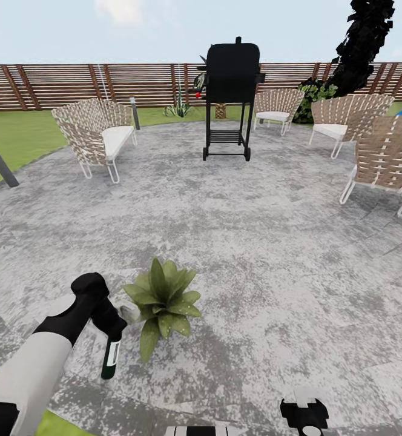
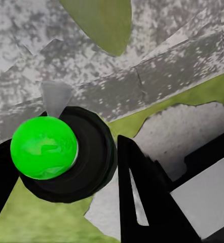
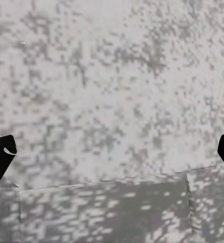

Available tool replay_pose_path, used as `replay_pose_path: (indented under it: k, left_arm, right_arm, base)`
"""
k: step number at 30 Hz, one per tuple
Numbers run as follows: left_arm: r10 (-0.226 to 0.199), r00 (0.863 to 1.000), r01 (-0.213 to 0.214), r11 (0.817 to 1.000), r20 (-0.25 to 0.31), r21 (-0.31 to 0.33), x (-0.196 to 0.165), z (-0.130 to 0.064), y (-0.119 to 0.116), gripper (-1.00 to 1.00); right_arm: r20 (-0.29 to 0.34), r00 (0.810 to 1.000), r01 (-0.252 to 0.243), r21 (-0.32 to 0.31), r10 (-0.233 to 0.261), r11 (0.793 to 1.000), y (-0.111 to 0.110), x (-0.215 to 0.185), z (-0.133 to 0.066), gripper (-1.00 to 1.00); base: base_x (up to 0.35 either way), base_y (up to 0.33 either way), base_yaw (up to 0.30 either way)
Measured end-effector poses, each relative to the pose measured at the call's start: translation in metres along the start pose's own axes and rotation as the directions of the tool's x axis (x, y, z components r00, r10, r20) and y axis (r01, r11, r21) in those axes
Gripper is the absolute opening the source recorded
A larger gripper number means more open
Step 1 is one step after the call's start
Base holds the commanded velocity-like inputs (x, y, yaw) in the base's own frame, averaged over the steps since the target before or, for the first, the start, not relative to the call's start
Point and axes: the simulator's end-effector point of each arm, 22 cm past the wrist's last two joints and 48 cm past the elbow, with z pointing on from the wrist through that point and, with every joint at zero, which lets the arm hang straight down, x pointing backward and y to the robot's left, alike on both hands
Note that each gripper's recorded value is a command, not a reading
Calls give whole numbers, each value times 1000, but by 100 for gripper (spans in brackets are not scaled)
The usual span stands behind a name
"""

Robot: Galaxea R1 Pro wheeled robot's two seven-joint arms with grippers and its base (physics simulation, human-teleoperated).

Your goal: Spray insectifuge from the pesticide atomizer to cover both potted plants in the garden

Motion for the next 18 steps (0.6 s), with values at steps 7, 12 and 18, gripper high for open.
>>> replay_pose_path:
  k: [7, 12, 18]
  left_arm:
    - [17, 999, -16, 1000, 38, -26, -9, -12, 2, -100]
    - [16, 999, -15, 1000, 40, -24, -10, -12, 1, -100]
    - [18, 999, -17, 1000, 42, -23, -11, -12, -1, -100]
  right_arm:
    - [-1, 1000, 0, 0, 0, 1000, 0, 0, 0, 100]
    - [2, 1000, -1, 0, 1, 1000, 0, -1, 0, 100]
    - [1, 1000, -1, -1, 1, 1000, 0, -1, 0, 100]
  base:
    - [1, 1, -87]
    - [0, 123, -172]
    - [-28, 286, -16]
